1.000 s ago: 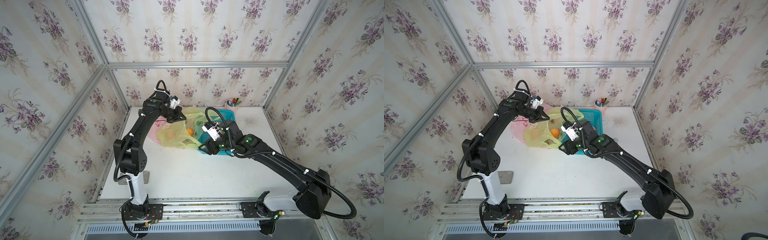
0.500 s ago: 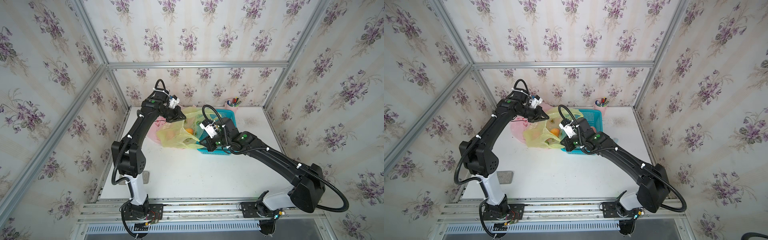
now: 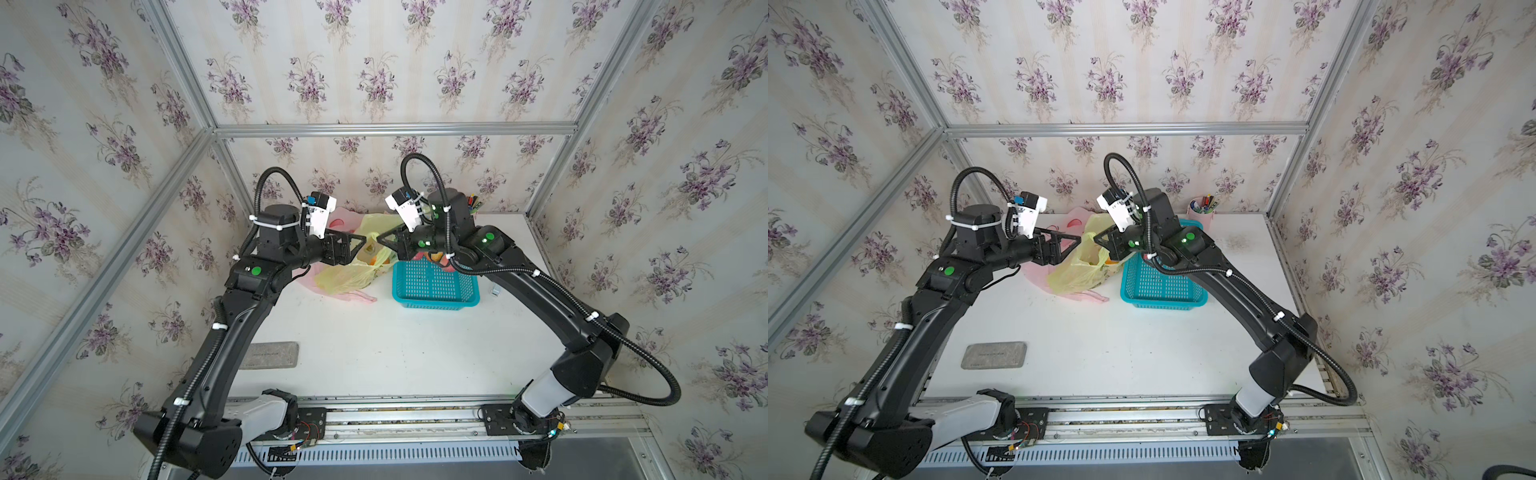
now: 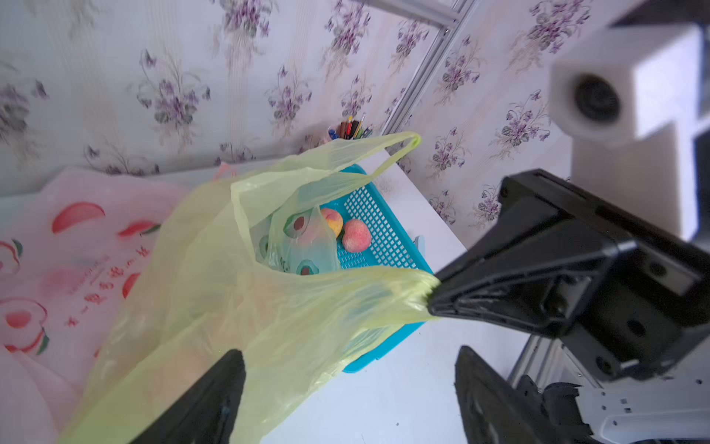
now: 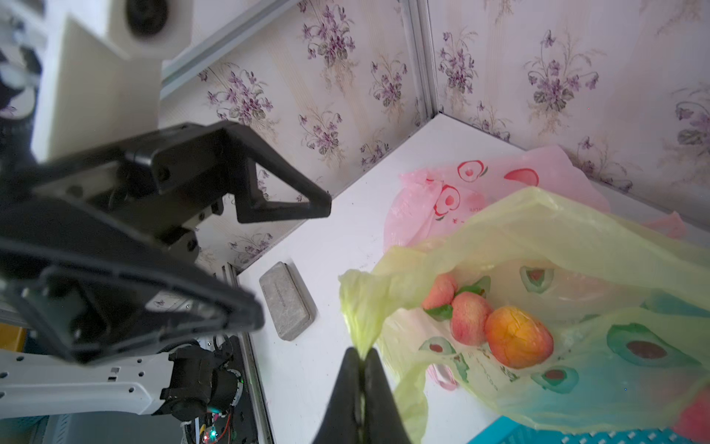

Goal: Place the peach into a plastic bag & tie a knot
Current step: Adjust the plastic bag at the center of the board.

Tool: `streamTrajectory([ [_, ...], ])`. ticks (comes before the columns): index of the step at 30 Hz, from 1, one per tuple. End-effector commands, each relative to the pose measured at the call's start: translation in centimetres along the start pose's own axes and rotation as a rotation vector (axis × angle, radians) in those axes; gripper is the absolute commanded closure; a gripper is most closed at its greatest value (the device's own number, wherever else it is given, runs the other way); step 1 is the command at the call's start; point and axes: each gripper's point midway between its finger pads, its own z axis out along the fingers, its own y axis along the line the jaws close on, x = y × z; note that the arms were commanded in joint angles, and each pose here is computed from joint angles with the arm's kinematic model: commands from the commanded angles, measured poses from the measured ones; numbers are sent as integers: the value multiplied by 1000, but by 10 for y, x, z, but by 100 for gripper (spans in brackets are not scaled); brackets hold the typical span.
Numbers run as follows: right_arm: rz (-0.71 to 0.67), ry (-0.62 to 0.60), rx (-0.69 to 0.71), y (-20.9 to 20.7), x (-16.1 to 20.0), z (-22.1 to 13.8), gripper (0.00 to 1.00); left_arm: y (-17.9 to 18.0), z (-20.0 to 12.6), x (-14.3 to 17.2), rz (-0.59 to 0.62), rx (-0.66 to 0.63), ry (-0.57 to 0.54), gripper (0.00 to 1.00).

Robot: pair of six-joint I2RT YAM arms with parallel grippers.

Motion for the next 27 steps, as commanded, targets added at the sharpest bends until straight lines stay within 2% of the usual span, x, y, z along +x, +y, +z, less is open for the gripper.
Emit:
streamTrajectory([
  [1, -10, 20, -65, 14, -8, 5, 100, -7, -16, -37, 210, -47, -210, 4],
  [5, -9, 28, -98, 19, -16, 14, 100, -21, -13, -39, 282, -18, -215, 1],
  [10, -3, 35, -123, 23, -18, 17, 100, -24, 0, -33, 375, -77, -194, 1],
  [16, 6, 24, -155, 29, -22, 15, 100, -17, 27, -19, 370, -80, -151, 1],
  [18, 8, 21, -169, 33, -24, 13, 100, -15, 32, -16, 351, -75, -166, 5],
  [22, 20, 8, -186, 36, -28, 12, 100, -10, 46, -9, 304, -70, -186, 21],
  [27, 36, 0, -191, 36, -30, 12, 100, -9, 59, -2, 270, -63, -191, 44],
])
